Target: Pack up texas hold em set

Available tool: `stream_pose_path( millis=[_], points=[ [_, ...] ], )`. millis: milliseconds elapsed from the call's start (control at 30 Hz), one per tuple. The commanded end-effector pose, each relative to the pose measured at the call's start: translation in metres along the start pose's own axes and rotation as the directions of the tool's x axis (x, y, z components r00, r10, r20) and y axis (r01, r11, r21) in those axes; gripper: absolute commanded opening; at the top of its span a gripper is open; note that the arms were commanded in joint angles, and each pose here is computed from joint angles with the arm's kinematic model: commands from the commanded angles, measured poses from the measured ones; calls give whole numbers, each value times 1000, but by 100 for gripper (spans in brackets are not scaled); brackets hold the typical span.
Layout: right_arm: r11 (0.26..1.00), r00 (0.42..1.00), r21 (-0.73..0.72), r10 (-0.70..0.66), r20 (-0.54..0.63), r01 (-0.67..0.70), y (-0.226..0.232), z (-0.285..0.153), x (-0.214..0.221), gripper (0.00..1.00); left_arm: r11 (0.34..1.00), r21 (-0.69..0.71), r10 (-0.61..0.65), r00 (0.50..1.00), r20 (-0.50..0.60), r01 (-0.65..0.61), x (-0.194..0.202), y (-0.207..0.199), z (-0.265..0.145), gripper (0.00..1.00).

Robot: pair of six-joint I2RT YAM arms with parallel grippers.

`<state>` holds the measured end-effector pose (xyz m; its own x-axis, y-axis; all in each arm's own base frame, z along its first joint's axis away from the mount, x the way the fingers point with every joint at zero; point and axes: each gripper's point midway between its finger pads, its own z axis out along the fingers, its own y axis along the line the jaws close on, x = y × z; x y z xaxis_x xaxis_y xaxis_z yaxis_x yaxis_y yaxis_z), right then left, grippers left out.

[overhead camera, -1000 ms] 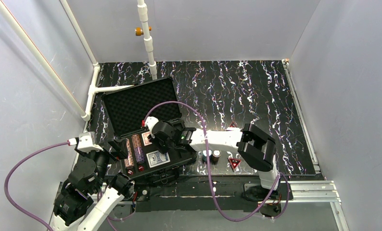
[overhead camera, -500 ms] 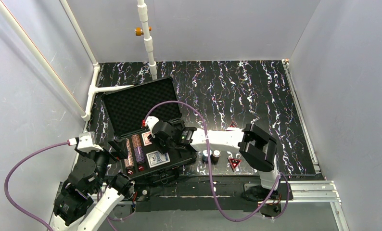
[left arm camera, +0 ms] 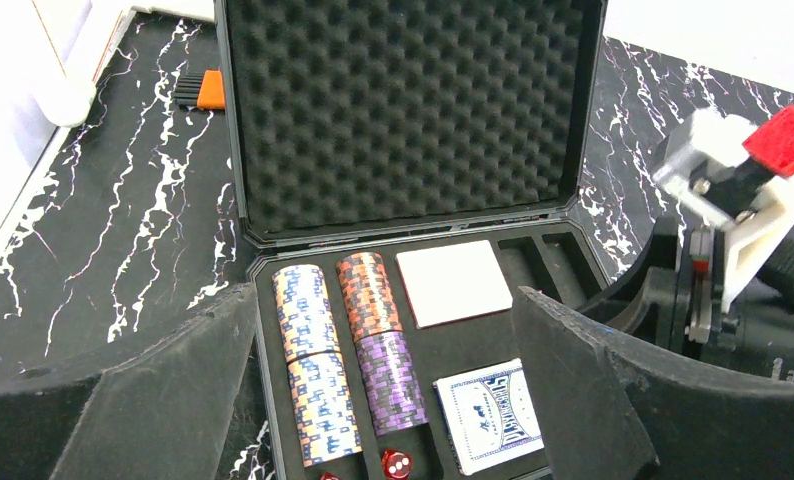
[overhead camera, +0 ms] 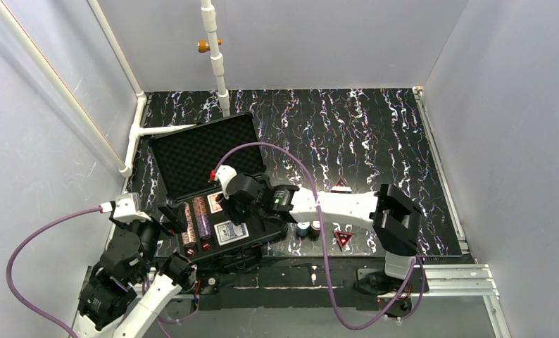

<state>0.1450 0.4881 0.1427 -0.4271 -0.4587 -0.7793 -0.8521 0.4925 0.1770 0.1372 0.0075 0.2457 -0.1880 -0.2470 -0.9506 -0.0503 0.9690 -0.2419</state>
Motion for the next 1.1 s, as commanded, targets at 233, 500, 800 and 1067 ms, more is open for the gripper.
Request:
stream_pose_path(
  millis=[233,500,800,1067],
  points=[
    [997,985,34,68,-161,-63,-7,24,79,38,1000,-28,9,1000,-24,-10,3,2,3,98],
    [999,997,37,40,-64,-38,1,6,21,45,999,-34,6,999,-31,-7,4,2,3,98],
    [997,983,53,56,-174,-47,-9,24,75,45,999,-41,16,999,-52,-18,6,2,5,98],
    [995,994,101,22,-109,-11,-15,-5,39,68,999,-43,24,998,-63,-26,8,1,6,98]
  ],
)
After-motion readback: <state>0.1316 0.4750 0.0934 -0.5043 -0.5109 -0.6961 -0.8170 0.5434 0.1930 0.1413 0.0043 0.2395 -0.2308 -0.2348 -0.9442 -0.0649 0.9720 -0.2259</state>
